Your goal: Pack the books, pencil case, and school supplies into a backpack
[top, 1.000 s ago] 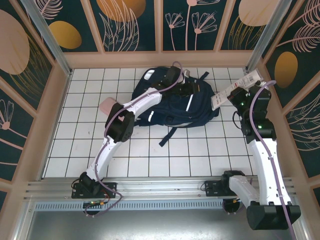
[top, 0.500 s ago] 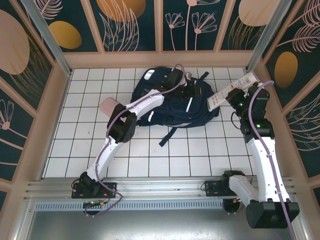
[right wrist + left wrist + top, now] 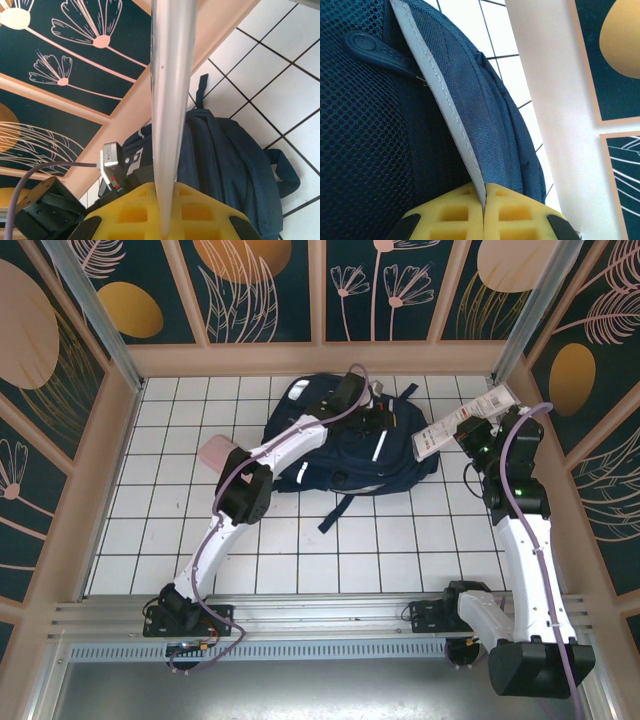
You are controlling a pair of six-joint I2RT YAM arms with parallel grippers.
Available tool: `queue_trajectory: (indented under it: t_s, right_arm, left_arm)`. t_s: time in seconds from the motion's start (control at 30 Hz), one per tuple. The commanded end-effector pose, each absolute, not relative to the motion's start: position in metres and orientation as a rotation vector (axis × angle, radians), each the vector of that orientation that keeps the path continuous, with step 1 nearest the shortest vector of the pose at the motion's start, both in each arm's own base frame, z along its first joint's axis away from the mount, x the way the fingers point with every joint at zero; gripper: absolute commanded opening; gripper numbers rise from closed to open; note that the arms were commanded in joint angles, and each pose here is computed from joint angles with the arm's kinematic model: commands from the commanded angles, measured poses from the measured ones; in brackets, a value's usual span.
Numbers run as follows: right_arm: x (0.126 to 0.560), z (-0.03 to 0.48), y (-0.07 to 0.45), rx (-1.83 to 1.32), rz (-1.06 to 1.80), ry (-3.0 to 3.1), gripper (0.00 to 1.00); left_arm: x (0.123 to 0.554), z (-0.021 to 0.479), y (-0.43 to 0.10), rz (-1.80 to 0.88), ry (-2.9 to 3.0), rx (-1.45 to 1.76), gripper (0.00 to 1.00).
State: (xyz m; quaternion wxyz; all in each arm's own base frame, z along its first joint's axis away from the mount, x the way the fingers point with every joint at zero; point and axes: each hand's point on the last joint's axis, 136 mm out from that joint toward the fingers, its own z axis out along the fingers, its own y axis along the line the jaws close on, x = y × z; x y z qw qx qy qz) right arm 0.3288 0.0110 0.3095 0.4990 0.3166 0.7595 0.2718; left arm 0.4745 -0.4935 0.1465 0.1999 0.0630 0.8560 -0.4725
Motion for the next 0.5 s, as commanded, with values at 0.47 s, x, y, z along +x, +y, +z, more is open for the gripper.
queue_trajectory:
  t_s: [0.47]
  right_arm:
    - [0.326, 0.290, 0.014, 0.738, 0.712, 1.780, 0.00]
  left_arm:
    - [0.456, 0.397, -0.381, -1.501, 1.967, 0.275, 0.00]
